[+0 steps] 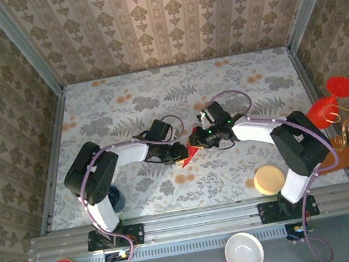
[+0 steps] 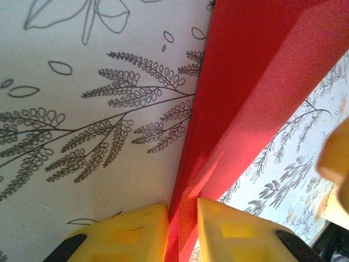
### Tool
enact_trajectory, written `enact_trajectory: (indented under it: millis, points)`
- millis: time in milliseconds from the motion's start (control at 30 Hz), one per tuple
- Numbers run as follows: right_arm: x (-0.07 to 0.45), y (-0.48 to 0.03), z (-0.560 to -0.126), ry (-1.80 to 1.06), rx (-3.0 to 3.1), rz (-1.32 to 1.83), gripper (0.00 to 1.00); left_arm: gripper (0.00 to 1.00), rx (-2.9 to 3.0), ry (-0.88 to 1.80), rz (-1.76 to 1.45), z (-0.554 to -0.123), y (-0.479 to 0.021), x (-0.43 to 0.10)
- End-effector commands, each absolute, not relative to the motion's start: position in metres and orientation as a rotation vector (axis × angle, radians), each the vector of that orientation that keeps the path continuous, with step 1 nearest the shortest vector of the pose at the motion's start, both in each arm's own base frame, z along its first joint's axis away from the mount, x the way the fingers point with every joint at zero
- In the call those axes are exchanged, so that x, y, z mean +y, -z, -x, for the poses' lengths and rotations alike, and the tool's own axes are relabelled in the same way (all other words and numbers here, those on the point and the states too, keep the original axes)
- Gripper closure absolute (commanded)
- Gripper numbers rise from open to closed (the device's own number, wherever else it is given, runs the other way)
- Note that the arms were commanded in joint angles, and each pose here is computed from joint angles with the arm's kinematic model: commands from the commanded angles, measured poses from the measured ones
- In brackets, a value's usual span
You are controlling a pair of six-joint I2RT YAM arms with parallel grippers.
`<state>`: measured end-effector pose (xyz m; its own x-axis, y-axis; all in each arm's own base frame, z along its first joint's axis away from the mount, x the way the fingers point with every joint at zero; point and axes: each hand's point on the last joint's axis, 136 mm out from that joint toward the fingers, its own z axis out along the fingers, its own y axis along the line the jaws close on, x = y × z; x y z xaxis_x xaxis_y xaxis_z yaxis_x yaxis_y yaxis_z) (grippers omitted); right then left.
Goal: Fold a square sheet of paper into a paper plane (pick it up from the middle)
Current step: Fold the wing for the fifth time at the center of the table.
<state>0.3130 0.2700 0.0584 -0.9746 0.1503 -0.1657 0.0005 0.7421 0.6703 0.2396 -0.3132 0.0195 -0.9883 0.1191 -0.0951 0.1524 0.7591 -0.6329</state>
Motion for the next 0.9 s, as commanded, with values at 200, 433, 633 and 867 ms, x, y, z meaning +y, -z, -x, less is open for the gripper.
enact_trajectory:
  millis: [200,433,633,867]
  points:
    - [0.273,-0.040,-0.321,-0.999,2.789,-0.141,0.79,0.78,3.067,0.903,-0.211,-0.214,0.025,-0.295]
    - [0.262,-0.023,-0.321,-0.899,2.833,-0.189,0.79,0.78,3.065,0.906,-0.212,-0.214,0.024,-0.296]
    - [0.260,-0.019,-0.322,-0.883,2.842,-0.206,0.79,0.79,3.067,0.905,-0.216,-0.214,0.024,-0.296]
    - [0.257,-0.014,-0.322,-0.863,2.856,-0.211,0.79,0.80,3.068,0.906,-0.214,-0.213,0.025,-0.296]
